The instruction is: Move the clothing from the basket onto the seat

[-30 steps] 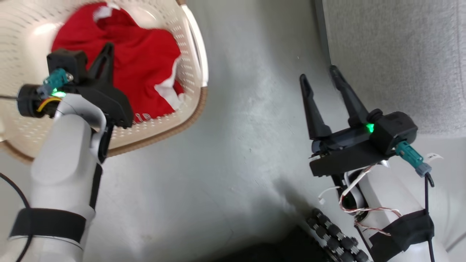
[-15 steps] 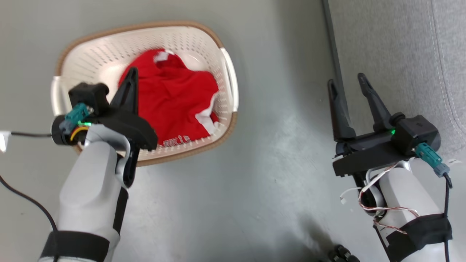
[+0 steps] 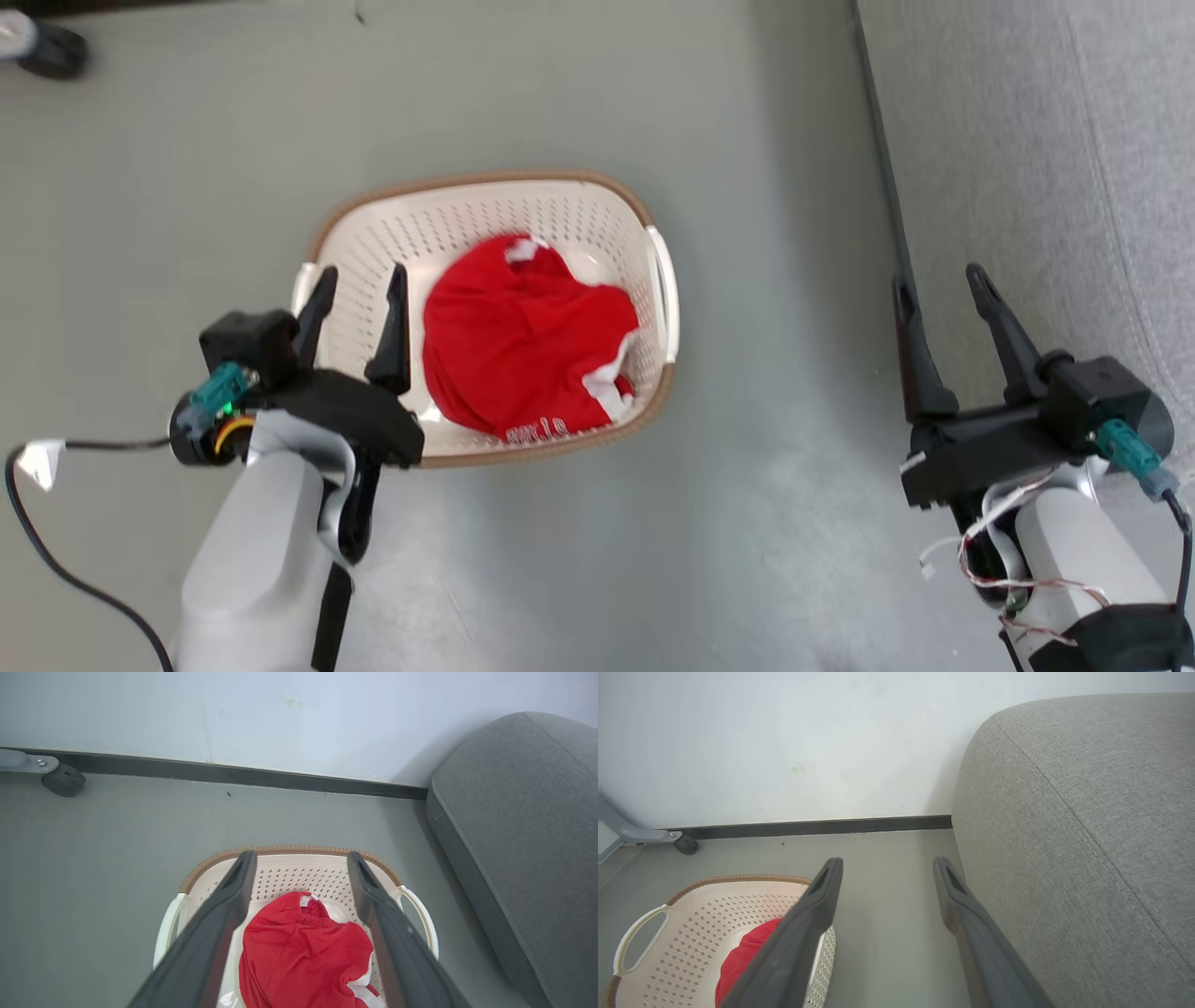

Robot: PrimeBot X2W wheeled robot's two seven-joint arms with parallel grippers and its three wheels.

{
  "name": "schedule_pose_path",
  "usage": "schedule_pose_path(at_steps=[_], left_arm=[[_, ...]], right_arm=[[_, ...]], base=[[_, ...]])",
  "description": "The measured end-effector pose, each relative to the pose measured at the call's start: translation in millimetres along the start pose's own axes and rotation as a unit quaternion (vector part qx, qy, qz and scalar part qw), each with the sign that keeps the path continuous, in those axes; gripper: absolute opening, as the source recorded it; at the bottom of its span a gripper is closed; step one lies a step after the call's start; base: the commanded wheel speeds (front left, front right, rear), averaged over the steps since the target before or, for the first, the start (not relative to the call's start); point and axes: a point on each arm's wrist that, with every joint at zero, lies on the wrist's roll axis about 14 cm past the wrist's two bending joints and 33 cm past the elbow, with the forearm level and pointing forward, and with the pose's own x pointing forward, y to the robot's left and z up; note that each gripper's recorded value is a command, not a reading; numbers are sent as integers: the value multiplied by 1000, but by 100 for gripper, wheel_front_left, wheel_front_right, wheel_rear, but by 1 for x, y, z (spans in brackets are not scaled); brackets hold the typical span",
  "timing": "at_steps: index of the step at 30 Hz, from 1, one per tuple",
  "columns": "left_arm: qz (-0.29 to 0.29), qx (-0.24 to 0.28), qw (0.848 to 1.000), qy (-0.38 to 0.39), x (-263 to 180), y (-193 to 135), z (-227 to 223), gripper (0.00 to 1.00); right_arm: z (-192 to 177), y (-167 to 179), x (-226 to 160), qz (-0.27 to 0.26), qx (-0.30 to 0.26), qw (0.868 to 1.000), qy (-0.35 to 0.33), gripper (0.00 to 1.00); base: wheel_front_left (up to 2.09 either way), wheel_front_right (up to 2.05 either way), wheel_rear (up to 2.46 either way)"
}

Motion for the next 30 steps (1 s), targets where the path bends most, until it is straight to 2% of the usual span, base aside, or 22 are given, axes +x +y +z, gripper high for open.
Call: schedule_pose_path(at_steps=[10,30], left_arm=[[38,-5,998,-47,-58,15,29,100],[67,0,989,-132,-160,11,53,100]], right_arm=[[23,17,-25,21,-2,1000,-22,100],[44,41,-93,50,-6,997,-54,100]], base=[[0,0,0],[0,0,0]])
